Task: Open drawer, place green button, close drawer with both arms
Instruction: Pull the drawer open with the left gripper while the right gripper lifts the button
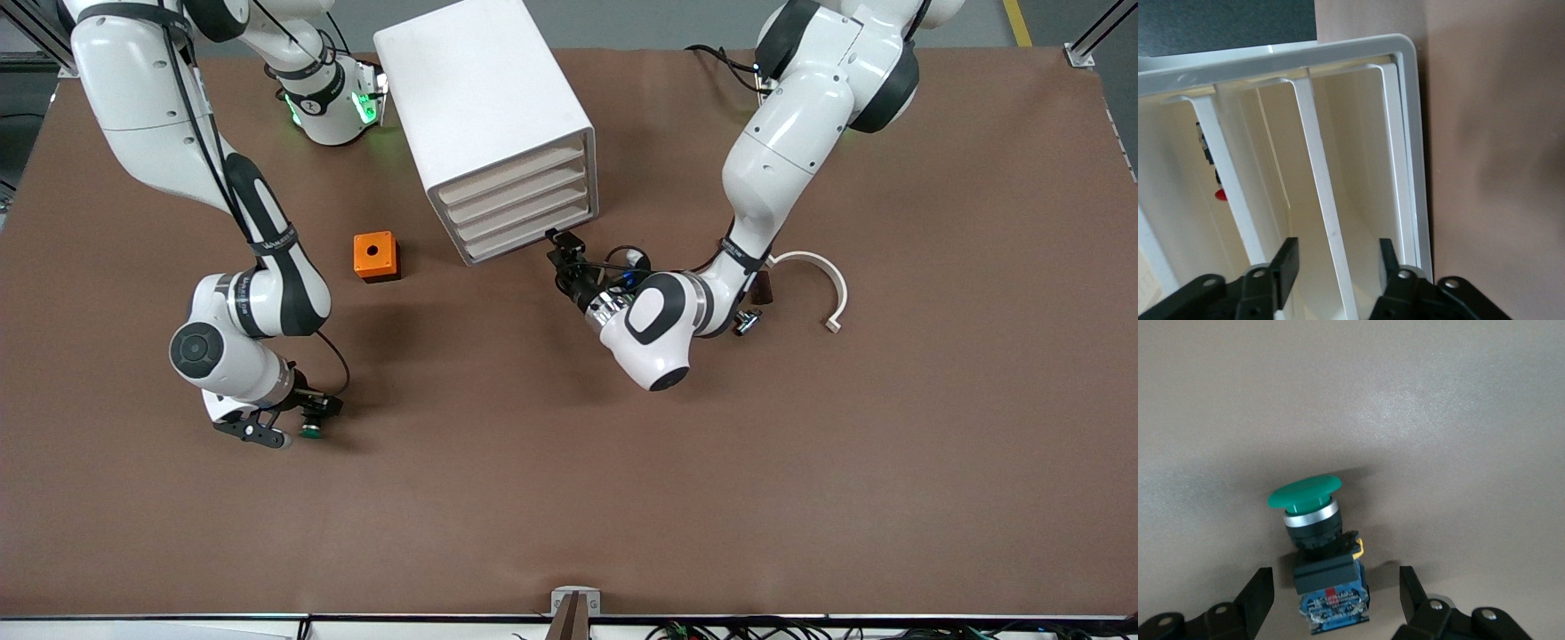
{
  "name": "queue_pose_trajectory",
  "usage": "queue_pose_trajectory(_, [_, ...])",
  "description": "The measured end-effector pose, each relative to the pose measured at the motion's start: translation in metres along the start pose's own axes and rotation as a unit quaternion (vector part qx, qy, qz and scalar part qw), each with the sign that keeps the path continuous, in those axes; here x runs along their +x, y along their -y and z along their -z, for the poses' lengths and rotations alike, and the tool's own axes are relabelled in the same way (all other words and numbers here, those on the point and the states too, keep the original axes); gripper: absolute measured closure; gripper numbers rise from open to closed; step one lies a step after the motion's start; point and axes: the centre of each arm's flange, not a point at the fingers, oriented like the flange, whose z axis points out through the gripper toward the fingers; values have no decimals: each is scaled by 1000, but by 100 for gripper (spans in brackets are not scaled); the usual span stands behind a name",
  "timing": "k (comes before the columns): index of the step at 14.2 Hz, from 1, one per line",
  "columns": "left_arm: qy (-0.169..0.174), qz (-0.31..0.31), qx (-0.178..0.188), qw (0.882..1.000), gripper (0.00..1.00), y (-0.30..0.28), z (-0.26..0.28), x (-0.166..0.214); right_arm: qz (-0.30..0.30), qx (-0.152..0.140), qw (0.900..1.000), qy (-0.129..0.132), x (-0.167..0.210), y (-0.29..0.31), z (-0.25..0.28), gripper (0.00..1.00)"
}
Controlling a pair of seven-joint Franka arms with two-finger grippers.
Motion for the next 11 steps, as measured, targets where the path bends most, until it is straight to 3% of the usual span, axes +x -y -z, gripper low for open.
queue_pose_trajectory(3, [-23, 5, 20, 1000, 49, -2, -27, 3, 1, 0, 1000, 1, 1, 1, -2, 27])
queue_pose_trajectory(6, [-38, 8, 31, 999, 49, -1, -45, 4, 0, 0, 1000, 0, 3, 1, -1, 59])
queue_pose_trajectory(10, [-73, 12, 53, 996, 52, 1, -84, 8, 0, 0, 1000, 2, 3, 2, 0, 59])
queue_pose_trajectory(11, [-85, 12, 60, 995, 59, 3, -97, 8, 1, -3, 1000, 9, 3, 3, 1, 59])
